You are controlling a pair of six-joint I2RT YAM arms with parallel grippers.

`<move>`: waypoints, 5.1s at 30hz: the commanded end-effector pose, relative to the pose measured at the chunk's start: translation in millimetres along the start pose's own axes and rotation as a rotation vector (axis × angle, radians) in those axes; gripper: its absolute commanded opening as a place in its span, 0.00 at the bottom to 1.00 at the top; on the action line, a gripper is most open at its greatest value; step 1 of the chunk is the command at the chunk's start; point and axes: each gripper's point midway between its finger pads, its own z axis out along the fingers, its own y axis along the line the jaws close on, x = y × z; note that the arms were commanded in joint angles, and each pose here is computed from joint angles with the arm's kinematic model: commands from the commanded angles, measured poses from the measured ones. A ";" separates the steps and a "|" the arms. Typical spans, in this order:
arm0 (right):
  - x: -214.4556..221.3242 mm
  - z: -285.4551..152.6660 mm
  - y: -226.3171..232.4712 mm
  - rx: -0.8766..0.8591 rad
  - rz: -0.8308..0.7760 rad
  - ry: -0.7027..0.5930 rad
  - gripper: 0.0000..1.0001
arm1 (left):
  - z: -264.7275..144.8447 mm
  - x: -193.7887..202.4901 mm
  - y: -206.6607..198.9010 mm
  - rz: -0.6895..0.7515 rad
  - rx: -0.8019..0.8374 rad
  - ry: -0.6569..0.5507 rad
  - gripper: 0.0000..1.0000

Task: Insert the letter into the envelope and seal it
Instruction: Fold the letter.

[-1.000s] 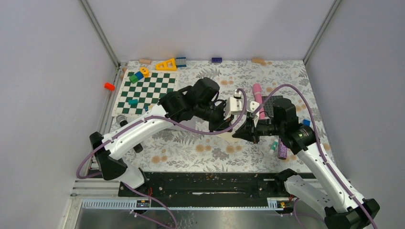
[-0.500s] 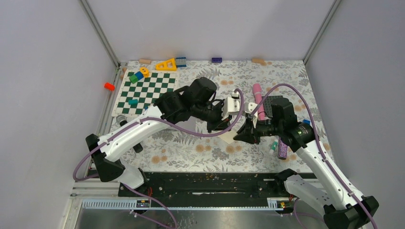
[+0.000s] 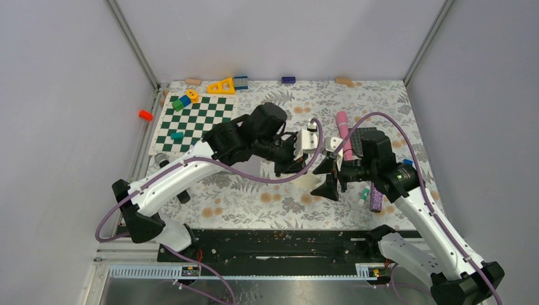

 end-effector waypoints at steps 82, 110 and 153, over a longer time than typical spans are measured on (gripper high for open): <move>-14.1 -8.4 -3.5 0.055 -0.087 -0.061 0.00 | -20.4 12.7 18.6 0.049 -0.074 0.072 0.65; -83.6 -46.5 29.5 -0.141 0.151 -0.096 1.00 | -37.0 21.8 -41.3 0.391 0.160 -0.081 0.00; -57.7 -4.2 54.0 -0.703 0.695 -0.047 1.00 | -29.1 -5.1 -31.9 0.710 0.097 0.045 0.00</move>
